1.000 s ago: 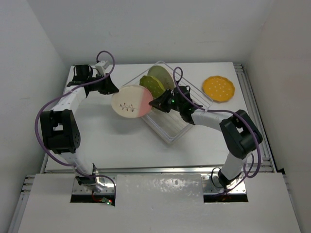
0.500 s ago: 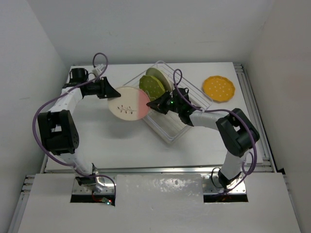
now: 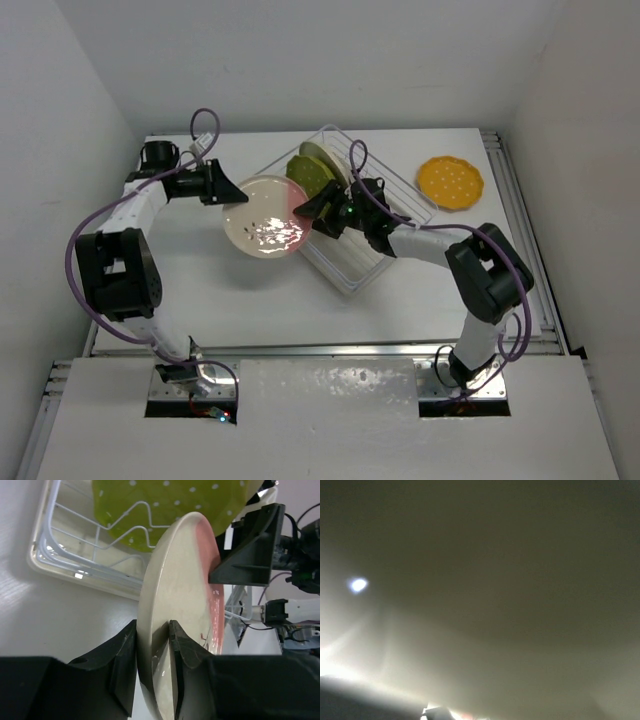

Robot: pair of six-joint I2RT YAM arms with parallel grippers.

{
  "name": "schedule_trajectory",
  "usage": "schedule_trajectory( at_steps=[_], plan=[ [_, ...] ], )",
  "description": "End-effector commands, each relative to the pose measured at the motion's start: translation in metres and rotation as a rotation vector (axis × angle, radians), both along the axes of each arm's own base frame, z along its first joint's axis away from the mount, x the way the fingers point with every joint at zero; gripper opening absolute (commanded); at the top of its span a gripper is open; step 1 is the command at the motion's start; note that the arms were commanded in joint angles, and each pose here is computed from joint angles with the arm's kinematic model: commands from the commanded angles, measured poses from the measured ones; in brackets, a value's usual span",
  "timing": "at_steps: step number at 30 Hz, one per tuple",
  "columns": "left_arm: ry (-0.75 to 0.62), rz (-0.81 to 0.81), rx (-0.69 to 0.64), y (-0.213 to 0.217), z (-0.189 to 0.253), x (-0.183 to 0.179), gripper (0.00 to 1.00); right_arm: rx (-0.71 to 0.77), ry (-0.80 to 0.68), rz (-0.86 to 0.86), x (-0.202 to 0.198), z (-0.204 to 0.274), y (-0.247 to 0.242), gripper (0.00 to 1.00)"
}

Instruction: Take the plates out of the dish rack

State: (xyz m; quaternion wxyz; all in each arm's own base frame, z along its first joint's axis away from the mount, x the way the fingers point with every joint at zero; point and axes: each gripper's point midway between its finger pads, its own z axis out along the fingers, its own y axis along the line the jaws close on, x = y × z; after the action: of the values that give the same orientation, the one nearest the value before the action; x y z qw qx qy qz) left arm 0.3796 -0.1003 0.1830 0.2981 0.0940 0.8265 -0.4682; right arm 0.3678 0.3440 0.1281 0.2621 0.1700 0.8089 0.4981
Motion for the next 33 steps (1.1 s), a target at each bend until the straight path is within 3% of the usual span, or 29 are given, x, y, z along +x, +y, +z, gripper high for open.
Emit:
schedule_trajectory(
  at_steps=[1, 5, 13, 19, 28, 33],
  plan=[
    [-0.117, -0.067, -0.057, 0.002, 0.031, 0.001, 0.00, -0.055, -0.176, 0.031, 0.019, 0.040, 0.005, 0.70],
    [-0.137, -0.028, -0.119, 0.013, 0.045, 0.009, 0.00, -0.143, -0.242, 0.043, 0.020, 0.047, -0.003, 0.81],
    [-0.214, 0.072, -0.152, 0.044, 0.086, 0.031, 0.00, -0.255, -0.348, 0.052, 0.021, 0.067, -0.016, 0.93],
    [-0.220, 0.144, -0.155, 0.065, 0.091, 0.039, 0.00, -0.273, -0.381, 0.068, 0.023, 0.071, -0.016, 0.94],
    [-0.343, 0.388, -0.100, 0.155, 0.122, 0.065, 0.00, -0.291, -0.450, 0.122, 0.023, 0.090, -0.011, 0.94],
    [-0.318, 0.515, -0.028, 0.195, 0.086, 0.074, 0.00, -0.291, -0.503, 0.166, 0.022, 0.107, -0.006, 0.94]
  ],
)
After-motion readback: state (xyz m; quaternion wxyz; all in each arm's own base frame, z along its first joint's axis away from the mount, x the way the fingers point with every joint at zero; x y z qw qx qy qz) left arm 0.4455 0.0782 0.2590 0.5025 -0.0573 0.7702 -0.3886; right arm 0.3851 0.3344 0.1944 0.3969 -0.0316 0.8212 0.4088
